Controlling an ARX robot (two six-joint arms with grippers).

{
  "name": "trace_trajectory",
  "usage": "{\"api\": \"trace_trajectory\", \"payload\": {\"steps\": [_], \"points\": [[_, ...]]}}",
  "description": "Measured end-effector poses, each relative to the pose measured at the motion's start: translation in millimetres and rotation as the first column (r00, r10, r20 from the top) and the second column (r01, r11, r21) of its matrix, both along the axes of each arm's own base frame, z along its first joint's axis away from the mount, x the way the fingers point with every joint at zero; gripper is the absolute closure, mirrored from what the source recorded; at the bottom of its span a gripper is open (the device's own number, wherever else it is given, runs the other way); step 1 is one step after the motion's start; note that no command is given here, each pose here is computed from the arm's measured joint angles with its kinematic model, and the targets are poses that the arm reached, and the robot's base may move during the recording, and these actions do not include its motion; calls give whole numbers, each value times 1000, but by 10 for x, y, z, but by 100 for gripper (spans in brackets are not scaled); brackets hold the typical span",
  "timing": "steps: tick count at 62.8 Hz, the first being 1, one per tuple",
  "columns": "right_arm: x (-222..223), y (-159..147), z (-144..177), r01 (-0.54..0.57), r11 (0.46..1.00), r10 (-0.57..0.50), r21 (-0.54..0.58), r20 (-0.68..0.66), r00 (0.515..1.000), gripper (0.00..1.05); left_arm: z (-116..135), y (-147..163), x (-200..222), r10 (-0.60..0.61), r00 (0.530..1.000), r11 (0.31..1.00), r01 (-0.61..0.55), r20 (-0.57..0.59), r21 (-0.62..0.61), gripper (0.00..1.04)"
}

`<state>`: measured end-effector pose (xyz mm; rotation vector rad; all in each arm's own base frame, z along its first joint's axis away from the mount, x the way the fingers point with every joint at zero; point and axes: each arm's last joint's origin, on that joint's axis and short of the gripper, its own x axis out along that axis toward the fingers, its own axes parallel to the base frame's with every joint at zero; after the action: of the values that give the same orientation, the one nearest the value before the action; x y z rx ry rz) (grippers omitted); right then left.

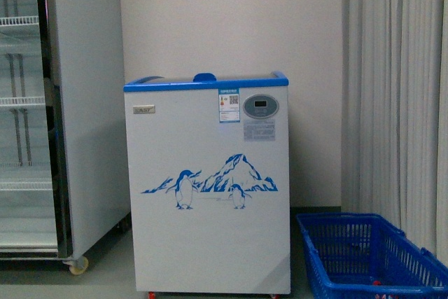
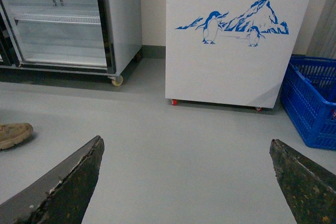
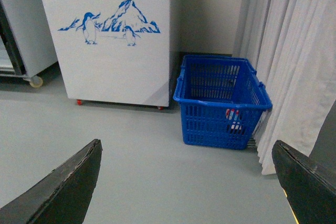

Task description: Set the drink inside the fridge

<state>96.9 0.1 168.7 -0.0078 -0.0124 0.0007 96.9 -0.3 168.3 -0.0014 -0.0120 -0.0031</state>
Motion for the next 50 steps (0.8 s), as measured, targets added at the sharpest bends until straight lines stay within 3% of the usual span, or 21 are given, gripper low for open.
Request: {"api": "trace_trajectory", "payload": {"steps": [50], "points": [[0,0,0,0,1000,0,0,0,1000,8,0,0,0,0,1000,1000,0,0,0,8]]}}
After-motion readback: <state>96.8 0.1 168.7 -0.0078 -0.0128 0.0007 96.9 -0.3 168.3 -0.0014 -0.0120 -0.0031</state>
